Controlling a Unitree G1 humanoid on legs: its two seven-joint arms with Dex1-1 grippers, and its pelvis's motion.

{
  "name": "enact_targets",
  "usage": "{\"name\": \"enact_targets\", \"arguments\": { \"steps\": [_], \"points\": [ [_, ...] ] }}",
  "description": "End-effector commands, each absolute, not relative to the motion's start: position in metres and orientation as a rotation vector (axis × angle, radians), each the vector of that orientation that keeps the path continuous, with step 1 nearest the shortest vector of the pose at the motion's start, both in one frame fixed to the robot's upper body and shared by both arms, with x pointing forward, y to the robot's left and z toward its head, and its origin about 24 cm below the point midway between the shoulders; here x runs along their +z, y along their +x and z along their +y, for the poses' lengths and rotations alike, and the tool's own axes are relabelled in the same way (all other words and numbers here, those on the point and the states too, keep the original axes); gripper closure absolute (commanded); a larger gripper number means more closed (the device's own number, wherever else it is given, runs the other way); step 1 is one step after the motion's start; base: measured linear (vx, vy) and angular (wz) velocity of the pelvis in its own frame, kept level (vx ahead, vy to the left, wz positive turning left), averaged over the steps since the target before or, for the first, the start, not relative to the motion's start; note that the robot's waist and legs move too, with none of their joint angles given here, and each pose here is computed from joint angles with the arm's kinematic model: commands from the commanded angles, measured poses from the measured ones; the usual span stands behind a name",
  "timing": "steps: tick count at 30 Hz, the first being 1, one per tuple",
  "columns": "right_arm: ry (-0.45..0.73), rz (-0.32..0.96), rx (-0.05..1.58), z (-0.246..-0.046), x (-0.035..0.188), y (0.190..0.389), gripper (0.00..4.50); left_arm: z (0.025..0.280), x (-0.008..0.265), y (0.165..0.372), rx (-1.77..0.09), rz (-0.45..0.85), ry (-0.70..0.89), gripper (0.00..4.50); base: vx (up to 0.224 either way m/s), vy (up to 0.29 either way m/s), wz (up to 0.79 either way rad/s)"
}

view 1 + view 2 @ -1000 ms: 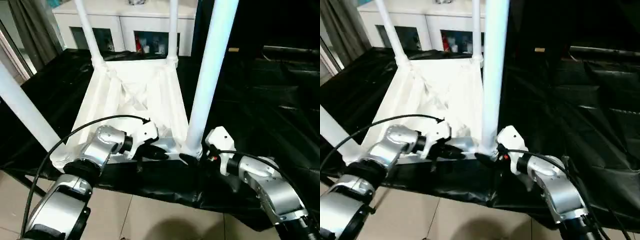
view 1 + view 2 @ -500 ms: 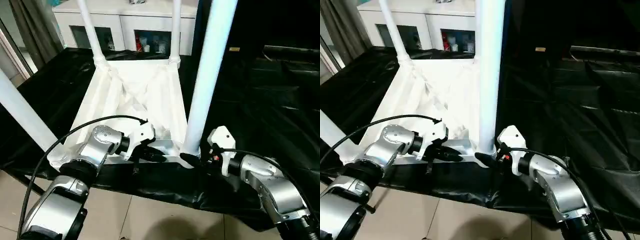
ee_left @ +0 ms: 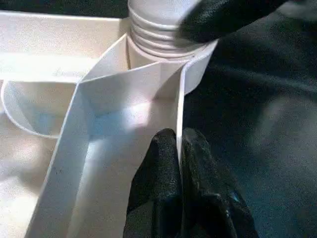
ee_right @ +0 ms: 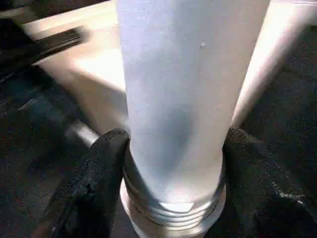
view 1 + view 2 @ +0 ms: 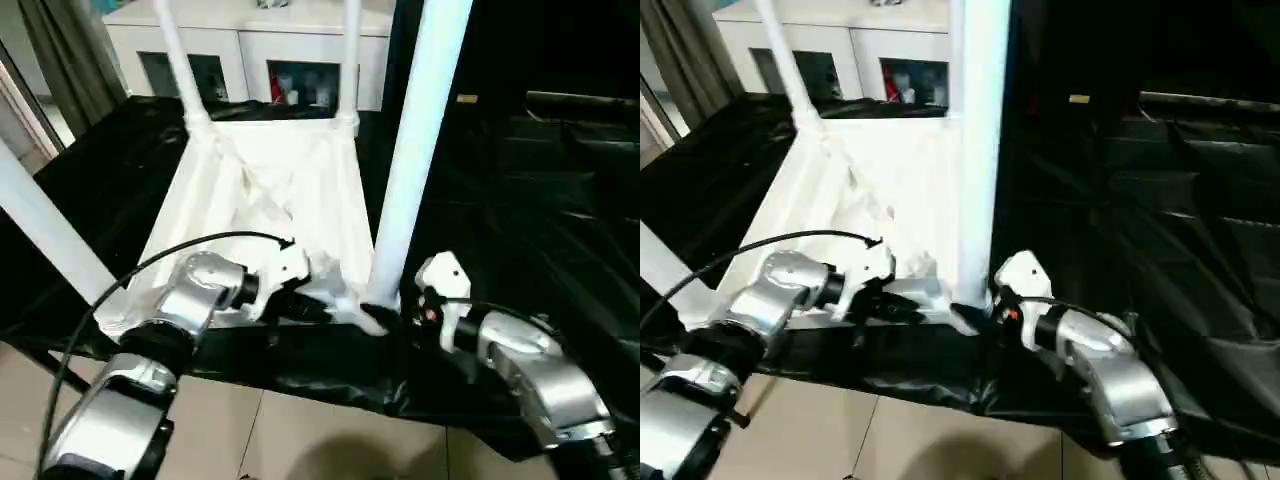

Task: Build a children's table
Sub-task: Rotate leg to tighten

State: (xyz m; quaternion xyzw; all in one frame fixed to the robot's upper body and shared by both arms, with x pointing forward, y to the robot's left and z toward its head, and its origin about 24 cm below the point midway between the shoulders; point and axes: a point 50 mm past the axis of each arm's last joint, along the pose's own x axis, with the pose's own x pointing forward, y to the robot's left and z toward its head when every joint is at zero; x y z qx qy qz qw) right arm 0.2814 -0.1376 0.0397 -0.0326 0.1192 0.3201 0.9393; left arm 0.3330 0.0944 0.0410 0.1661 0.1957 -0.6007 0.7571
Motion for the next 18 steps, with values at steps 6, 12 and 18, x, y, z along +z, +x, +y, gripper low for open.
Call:
{"name": "enact_targets", "arguments": {
  "steps": [6,12,18],
  "points": [
    [0.049,0.361,0.385,-0.102,0.016,0.295,1.86,0.037,0.057,0.348,-1.101,0.330,0.252,4.50,0.000,0.000,0.00],
    [0.027,0.337,0.380,-0.086,0.021,0.306,1.87,0.022,0.056,0.346,-1.081,0.323,0.285,4.50,0.000,0.000,0.00],
    [0.083,0.284,0.456,-0.091,0.031,0.304,1.15,0.035,0.057,0.350,-1.084,0.313,0.286,4.50,0.000,0.000,0.00]
  ]
}}
